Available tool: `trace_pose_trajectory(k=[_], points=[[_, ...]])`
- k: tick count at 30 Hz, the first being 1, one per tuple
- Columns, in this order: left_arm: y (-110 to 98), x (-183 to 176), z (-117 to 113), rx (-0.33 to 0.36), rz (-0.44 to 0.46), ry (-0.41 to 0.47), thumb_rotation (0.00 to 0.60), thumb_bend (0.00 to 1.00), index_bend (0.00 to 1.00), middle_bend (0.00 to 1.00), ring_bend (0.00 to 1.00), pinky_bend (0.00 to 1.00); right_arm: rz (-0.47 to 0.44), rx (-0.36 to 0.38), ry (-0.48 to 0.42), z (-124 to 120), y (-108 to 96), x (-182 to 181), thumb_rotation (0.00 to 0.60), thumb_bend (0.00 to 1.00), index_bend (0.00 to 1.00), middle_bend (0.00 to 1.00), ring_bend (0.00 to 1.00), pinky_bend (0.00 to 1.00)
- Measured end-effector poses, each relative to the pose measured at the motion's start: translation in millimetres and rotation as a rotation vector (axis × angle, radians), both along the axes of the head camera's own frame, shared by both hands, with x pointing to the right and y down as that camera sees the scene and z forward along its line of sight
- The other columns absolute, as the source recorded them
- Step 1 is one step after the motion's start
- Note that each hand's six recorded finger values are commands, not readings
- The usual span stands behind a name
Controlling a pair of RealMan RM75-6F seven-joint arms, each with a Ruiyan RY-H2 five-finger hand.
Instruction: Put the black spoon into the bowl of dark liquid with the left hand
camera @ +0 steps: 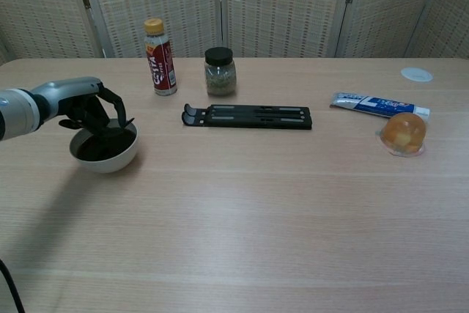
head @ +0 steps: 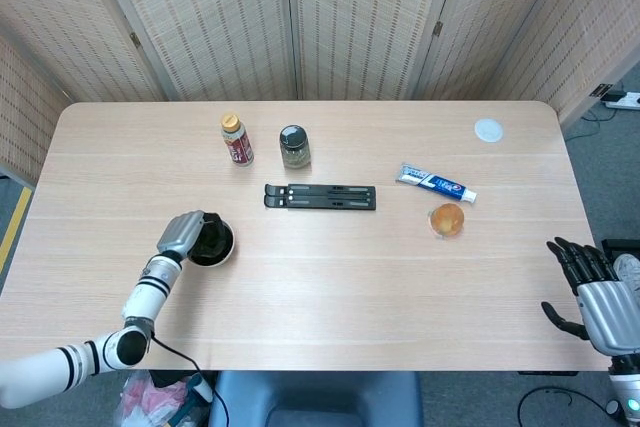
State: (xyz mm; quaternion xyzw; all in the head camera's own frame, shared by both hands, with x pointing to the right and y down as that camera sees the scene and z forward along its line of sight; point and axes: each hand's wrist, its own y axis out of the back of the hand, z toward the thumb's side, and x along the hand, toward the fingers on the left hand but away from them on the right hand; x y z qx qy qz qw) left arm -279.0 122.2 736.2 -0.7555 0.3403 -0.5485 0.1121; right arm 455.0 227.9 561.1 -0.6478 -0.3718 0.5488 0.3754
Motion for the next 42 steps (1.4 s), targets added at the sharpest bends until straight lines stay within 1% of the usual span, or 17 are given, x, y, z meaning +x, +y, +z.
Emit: trace_pose_trajectory(k=[4, 8, 14, 18, 23, 29, 33, 38, 42], points=[[7.5, 6.8, -0.9, -0.008, 0.015, 0.022, 0.600, 0.59, 0.68, 1.00, 0.94, 1.00, 0.006, 0.001, 0.000, -0.5, 1.2, 1.3, 0.600, 0.21, 0.04, 0.07, 0.09, 0.11], [8.2, 19.2, 0.3, -0.008, 0.024, 0.046, 0.600, 0.59, 0.68, 1.00, 0.94, 1.00, 0.016, 0.003, 0.003, -2.0, 3.1, 3.6, 0.600, 0.21, 0.03, 0.07, 0.09, 0.11], [-2.6, 26.5, 6.4, 0.008, 0.012, 0.043, 0.600, 0.59, 0.68, 1.00, 0.94, 1.00, 0.036, 0.008, 0.005, -4.8, 6.3, 7.6, 0.600, 0.21, 0.04, 0.07, 0.09, 0.11], [-13.6, 19.4, 11.0, 0.017, -0.034, 0.025, 0.600, 0.59, 0.68, 1.00, 0.94, 1.00, 0.041, 0.011, 0.004, -5.1, 7.0, 8.7, 0.600, 0.21, 0.03, 0.07, 0.09, 0.11], [-18.2, 6.0, 9.7, 0.020, -0.062, 0.004, 0.600, 0.59, 0.68, 1.00, 0.94, 1.00, 0.040, 0.011, 0.002, -4.2, 6.2, 8.5, 0.600, 0.21, 0.03, 0.07, 0.09, 0.11], [-7.0, -3.0, 3.8, -0.004, -0.047, 0.000, 0.600, 0.59, 0.68, 1.00, 0.94, 1.00, 0.041, 0.010, 0.000, -2.6, 5.7, 8.3, 0.600, 0.21, 0.03, 0.07, 0.09, 0.11], [2.1, -0.8, 2.7, -0.018, -0.026, 0.007, 0.600, 0.59, 0.68, 1.00, 0.94, 1.00, 0.045, 0.009, 0.001, -3.2, 7.4, 9.5, 0.600, 0.21, 0.03, 0.07, 0.09, 0.11], [5.1, 15.1, 4.1, -0.020, -0.001, 0.032, 0.600, 0.59, 0.68, 1.00, 0.94, 1.00, 0.056, 0.012, 0.003, -5.2, 10.0, 12.0, 0.600, 0.21, 0.03, 0.07, 0.09, 0.11], [-0.2, 26.9, 6.7, -0.011, 0.008, 0.042, 0.600, 0.59, 0.68, 1.00, 0.94, 1.00, 0.063, 0.016, 0.005, -6.9, 11.5, 13.9, 0.600, 0.21, 0.03, 0.07, 0.09, 0.11]])
